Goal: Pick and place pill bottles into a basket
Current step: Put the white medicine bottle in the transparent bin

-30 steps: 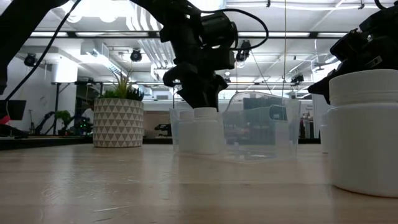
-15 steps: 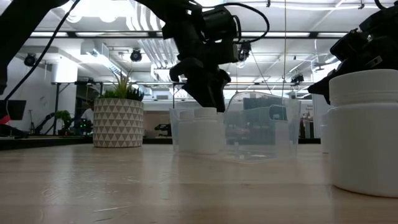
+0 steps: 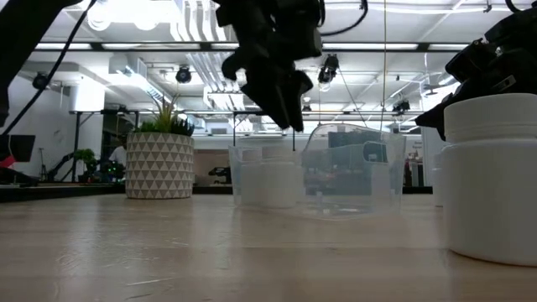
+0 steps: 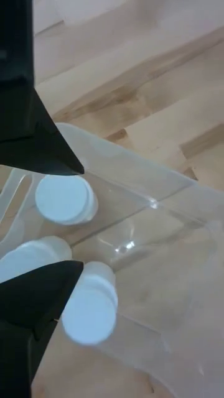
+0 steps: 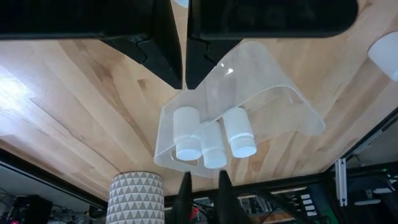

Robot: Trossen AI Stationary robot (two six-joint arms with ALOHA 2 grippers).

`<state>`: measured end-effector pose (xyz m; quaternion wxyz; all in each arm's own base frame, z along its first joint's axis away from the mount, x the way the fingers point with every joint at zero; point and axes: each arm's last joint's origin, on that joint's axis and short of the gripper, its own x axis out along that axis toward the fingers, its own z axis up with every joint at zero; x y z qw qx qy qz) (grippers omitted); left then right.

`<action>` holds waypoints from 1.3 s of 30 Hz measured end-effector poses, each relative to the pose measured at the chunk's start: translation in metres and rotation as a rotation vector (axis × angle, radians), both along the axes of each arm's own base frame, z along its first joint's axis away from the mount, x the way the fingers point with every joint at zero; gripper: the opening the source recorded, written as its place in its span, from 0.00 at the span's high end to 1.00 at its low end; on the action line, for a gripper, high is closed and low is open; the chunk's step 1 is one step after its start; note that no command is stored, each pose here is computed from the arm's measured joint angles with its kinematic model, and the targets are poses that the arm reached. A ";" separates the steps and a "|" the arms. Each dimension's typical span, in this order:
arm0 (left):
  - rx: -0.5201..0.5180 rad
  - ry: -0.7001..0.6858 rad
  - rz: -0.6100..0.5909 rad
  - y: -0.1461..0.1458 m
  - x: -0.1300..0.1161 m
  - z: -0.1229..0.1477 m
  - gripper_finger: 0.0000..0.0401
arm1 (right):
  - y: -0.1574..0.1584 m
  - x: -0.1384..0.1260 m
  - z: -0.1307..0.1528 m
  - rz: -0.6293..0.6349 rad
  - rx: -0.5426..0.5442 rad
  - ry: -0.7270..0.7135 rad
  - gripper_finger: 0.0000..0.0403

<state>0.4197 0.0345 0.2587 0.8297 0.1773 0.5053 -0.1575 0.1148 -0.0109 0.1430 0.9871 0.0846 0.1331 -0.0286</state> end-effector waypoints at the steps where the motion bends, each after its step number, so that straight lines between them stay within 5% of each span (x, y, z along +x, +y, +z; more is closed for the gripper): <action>1: 0.000 -0.001 -0.004 -0.002 -0.001 0.004 0.46 | 0.000 0.000 0.000 0.000 0.000 -0.001 0.97; 27: -0.101 -0.234 -0.040 -0.075 -0.054 0.106 0.46 | 0.000 0.000 0.001 0.003 0.000 -0.012 0.97; 39: -0.181 -0.405 -0.055 -0.095 -0.090 0.116 0.46 | 0.001 0.001 0.003 0.019 -0.014 -0.034 0.97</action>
